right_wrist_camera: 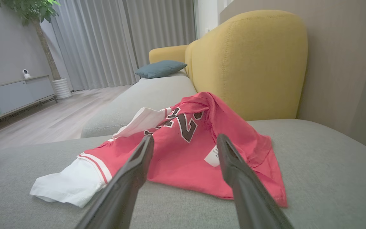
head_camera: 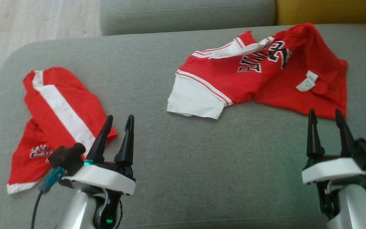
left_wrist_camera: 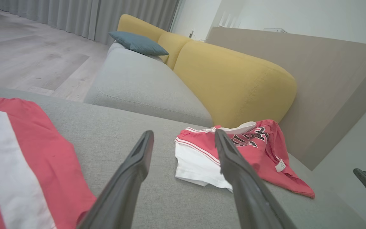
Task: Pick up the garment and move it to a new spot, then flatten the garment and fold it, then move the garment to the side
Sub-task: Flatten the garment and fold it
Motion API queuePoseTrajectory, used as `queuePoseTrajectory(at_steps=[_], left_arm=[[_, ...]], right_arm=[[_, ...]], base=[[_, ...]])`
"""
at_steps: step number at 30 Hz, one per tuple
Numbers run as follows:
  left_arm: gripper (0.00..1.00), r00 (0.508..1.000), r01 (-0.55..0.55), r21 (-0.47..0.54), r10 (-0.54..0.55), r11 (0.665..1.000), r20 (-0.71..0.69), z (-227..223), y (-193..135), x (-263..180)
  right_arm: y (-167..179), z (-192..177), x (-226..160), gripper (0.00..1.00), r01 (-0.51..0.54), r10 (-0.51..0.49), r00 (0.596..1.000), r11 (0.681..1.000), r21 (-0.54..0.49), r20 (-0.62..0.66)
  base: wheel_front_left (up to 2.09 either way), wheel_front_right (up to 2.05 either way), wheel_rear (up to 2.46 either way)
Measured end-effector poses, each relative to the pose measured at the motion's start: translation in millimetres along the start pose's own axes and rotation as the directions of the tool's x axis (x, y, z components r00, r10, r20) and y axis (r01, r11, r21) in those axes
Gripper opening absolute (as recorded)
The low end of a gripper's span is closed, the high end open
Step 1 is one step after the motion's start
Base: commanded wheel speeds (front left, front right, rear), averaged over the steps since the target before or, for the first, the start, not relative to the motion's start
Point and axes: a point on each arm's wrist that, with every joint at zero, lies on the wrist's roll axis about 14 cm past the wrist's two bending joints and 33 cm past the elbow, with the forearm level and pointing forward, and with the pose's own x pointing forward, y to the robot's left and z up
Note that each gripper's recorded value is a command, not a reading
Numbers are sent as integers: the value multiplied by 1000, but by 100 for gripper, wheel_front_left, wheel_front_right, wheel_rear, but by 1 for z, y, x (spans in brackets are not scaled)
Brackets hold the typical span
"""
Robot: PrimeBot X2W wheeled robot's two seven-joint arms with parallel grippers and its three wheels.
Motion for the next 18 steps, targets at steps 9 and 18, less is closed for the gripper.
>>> queuePoseTrajectory(at_steps=[9, 18], left_arm=[[100, 991, 77, 15, -74, 997, -112, -38, -18, 16], [100, 942, 173, 86, -139, 981, -305, -92, -20, 70]], right_arm=[[-8, 11, -4, 100, 23, -22, 999, 1000, -6, 48], [-29, 1, 0, 100, 76, -75, 997, 997, -34, 23]], base=[[0, 0, 0], [0, 0, 0]])
